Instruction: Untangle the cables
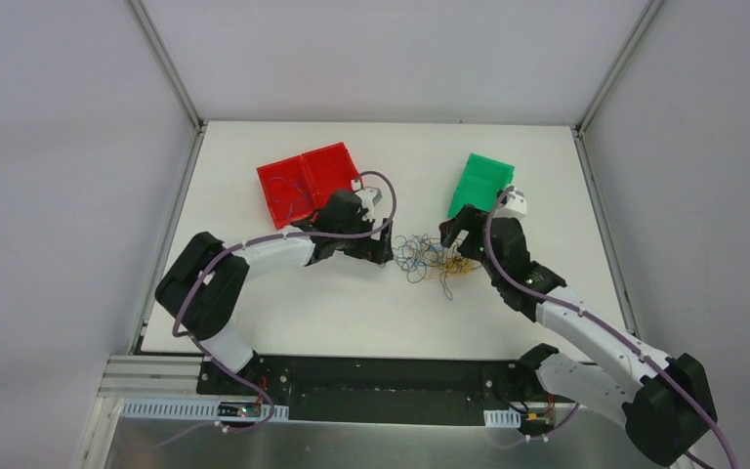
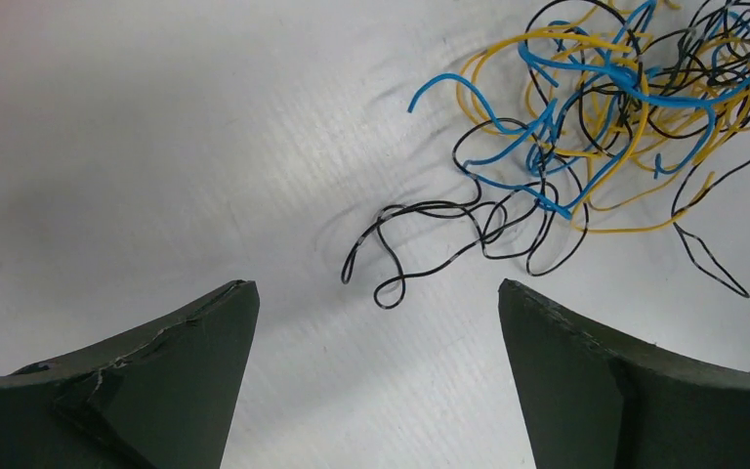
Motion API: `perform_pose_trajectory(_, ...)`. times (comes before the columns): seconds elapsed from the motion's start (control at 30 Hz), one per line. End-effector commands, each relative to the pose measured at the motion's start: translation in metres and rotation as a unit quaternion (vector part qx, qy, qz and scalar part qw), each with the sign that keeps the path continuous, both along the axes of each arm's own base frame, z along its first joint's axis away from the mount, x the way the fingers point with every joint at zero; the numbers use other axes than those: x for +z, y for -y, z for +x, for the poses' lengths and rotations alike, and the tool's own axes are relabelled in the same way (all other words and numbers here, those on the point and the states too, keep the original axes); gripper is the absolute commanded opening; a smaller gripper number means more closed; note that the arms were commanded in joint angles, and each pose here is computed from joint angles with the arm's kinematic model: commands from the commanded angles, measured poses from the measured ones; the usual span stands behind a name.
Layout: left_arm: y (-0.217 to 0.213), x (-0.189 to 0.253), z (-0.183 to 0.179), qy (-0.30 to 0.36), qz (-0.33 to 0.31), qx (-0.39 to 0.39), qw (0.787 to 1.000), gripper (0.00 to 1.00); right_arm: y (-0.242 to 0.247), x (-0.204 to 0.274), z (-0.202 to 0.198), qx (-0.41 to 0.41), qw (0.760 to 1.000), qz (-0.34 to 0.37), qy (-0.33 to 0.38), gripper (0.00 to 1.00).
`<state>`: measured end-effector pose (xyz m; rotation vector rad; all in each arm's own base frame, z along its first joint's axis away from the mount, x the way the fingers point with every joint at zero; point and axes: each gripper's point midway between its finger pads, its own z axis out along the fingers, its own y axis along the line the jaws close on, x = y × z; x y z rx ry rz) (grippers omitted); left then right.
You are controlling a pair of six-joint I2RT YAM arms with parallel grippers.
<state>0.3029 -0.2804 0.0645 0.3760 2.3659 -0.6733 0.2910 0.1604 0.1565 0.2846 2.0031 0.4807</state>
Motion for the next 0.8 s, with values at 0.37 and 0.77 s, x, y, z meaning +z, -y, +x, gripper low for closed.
perform_pose_trajectory(0.37,0.043,-0.003,0.014,0.078,0.151,-0.155,0.973,0.82,0.000,0.020,-0.009,0.005,0.999,0.044,0.023,0.85)
perform_pose_trajectory(0.77,0.020,-0.009,0.002,0.060,0.210,-0.194,0.956,0.75,0.000,0.015,-0.006,0.005,0.999,0.036,0.017,0.85)
